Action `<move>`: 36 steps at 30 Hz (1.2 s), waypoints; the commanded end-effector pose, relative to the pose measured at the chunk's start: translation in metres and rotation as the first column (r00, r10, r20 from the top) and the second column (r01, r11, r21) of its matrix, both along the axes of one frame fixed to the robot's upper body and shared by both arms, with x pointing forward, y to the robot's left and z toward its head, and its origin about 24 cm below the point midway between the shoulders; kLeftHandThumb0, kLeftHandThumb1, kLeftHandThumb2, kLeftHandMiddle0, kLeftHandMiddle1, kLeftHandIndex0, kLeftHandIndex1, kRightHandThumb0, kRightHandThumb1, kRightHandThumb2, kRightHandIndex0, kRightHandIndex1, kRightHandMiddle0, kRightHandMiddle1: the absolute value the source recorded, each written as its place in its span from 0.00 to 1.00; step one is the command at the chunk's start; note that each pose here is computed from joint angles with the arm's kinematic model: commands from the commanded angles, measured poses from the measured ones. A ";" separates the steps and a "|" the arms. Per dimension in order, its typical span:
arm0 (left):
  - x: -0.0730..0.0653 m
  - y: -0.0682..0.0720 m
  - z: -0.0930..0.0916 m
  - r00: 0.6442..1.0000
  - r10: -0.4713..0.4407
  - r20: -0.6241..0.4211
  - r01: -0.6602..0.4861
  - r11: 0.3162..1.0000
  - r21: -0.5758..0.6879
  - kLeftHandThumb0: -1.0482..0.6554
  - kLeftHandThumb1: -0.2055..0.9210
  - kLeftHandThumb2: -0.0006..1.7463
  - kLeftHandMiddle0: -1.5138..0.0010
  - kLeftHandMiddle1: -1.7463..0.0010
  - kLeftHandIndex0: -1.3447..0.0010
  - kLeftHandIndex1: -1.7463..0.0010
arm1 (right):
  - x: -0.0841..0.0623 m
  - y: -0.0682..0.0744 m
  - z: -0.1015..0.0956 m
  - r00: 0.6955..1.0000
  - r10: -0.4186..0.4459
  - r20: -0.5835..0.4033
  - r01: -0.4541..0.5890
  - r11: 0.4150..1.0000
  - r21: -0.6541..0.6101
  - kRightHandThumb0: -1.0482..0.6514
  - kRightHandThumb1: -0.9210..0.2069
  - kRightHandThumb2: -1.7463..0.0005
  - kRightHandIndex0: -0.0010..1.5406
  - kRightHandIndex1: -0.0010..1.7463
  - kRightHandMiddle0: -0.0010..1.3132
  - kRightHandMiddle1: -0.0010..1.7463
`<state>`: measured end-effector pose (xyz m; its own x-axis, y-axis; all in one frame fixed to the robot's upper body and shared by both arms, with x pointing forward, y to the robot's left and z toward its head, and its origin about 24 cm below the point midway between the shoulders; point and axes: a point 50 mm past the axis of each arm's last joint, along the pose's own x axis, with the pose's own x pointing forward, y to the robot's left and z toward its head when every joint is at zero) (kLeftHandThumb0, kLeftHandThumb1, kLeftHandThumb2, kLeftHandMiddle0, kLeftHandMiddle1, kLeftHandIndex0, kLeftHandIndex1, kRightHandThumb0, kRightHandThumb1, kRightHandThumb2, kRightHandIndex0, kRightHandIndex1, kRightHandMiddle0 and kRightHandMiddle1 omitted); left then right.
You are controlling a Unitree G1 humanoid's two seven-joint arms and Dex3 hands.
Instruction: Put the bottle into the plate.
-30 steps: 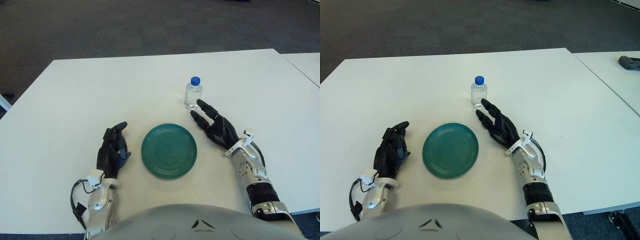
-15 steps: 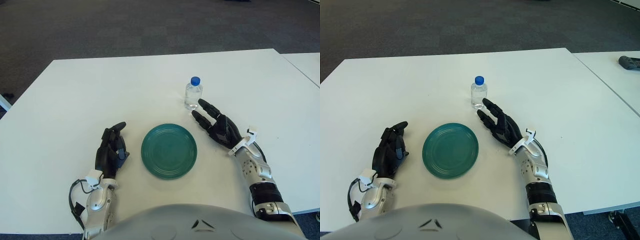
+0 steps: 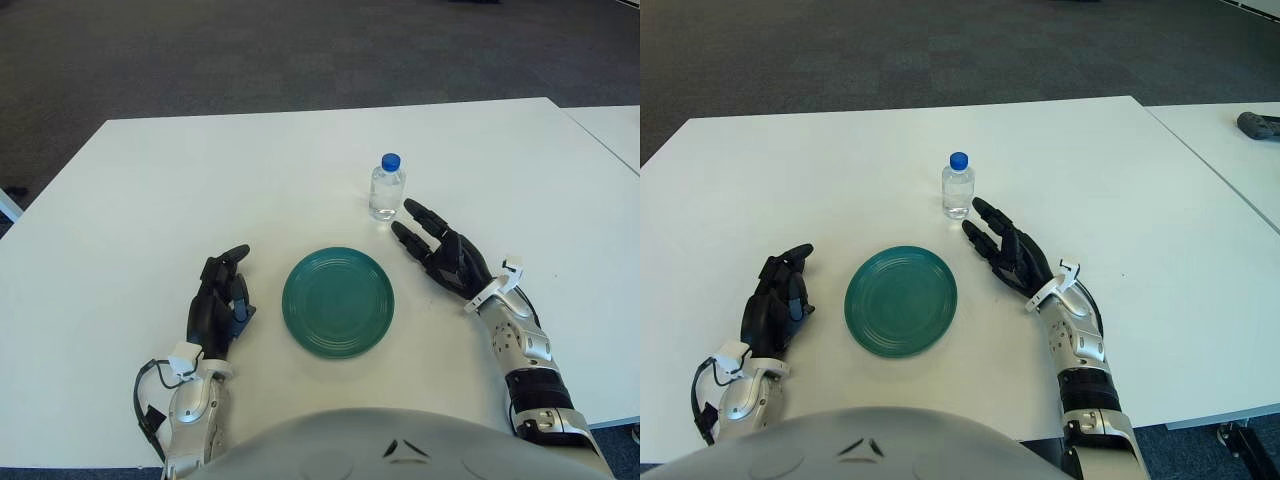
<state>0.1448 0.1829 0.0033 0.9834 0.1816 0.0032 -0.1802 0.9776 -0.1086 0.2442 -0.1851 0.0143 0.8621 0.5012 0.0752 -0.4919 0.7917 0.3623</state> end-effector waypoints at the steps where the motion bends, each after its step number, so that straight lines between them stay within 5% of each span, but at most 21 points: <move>1: -0.003 0.001 -0.007 0.999 -0.006 -0.039 0.006 1.000 -0.001 0.19 1.00 0.47 0.64 0.79 0.84 0.44 | 0.002 -0.015 0.008 0.996 -0.087 0.035 0.087 0.996 -0.005 0.00 0.00 0.54 0.00 0.00 0.00 0.00; 20: -0.002 0.002 -0.009 0.999 -0.018 -0.038 0.018 1.000 0.004 0.19 1.00 0.46 0.63 0.79 0.84 0.44 | 0.015 -0.044 0.011 0.964 -0.217 0.150 0.239 0.960 -0.147 0.00 0.00 0.44 0.00 0.00 0.00 0.00; 36: -0.004 0.004 -0.009 0.999 -0.026 -0.025 0.026 1.000 0.004 0.19 1.00 0.47 0.65 0.79 0.85 0.43 | 0.033 -0.041 0.013 0.962 -0.190 0.196 0.232 0.948 -0.220 0.00 0.00 0.49 0.00 0.00 0.00 0.00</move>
<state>0.1444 0.1848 0.0016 0.9865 0.1617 0.0251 -0.1583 0.9819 -0.1038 0.2705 -0.2260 0.0223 0.9429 0.3128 0.1148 -0.3237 0.9416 0.0928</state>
